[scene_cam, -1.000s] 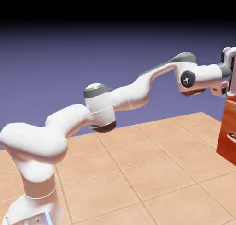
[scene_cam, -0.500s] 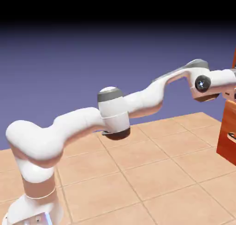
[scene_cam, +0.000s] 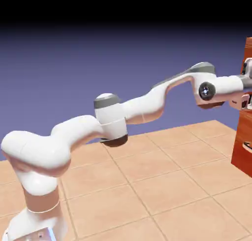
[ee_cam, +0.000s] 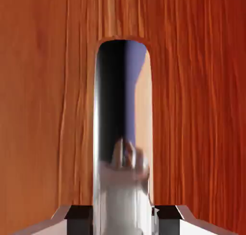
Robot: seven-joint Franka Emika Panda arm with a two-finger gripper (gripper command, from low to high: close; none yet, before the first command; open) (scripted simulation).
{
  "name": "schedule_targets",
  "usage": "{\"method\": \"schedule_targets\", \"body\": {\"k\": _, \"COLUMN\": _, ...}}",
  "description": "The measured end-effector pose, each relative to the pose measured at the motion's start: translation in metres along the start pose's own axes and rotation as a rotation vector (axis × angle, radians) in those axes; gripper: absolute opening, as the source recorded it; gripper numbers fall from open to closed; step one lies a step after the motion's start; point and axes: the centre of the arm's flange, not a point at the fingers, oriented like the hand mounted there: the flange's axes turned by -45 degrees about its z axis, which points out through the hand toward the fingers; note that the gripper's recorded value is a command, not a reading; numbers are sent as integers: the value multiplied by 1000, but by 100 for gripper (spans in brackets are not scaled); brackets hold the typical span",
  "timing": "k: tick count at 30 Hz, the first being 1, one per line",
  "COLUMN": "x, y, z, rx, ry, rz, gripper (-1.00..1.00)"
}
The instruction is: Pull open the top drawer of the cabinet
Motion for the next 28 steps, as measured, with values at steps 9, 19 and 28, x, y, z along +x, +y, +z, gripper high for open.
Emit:
{"method": "schedule_targets", "body": {"k": 9, "x": 0, "y": 0, "z": -60, "rx": 1, "ry": -1, "rz": 1, "gripper": -100}}
{"method": "schedule_targets", "body": {"k": 19, "x": 0, "y": 0, "z": -145, "rx": 1, "ry": -1, "rz": 0, "gripper": -100}}
{"method": "schedule_targets", "body": {"k": 28, "x": 0, "y": 0, "z": -207, "rx": -1, "ry": 0, "rz": 0, "gripper": 100}}
